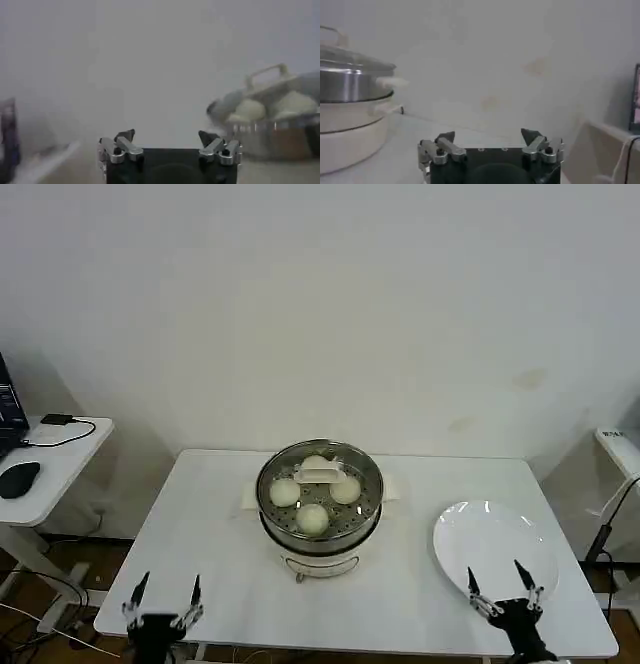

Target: Take steamed baozi put them in steamer then cover it.

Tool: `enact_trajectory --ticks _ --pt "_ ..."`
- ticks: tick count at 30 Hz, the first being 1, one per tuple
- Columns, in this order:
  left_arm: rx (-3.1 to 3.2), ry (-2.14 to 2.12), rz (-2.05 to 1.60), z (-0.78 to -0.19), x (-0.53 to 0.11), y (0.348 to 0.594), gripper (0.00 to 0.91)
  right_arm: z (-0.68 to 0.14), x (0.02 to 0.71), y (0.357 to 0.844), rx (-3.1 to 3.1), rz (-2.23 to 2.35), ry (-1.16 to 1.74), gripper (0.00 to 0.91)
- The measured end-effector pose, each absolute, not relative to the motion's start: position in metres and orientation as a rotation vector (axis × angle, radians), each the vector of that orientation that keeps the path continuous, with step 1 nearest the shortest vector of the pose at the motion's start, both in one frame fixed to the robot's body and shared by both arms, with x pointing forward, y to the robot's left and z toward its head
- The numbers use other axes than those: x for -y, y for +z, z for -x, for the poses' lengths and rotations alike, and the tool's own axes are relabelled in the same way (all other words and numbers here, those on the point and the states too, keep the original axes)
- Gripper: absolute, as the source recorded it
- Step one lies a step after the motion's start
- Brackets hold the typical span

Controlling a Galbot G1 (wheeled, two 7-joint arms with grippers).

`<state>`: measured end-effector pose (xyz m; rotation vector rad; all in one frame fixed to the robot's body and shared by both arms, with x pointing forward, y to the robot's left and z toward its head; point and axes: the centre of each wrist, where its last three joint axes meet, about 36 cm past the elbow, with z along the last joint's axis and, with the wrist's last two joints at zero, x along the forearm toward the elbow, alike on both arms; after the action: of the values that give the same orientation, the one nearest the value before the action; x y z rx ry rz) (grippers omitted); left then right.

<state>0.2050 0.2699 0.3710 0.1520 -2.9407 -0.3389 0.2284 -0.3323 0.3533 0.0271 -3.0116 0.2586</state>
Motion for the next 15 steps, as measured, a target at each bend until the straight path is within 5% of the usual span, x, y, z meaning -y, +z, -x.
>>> enact_trajectory --ticks 15 --pt "2.824 -0.246 -0.258 -0.166 -0.279 0.343 0.907 -0.211 0.296 0.370 2.882 -0.149 0.151 0.907"
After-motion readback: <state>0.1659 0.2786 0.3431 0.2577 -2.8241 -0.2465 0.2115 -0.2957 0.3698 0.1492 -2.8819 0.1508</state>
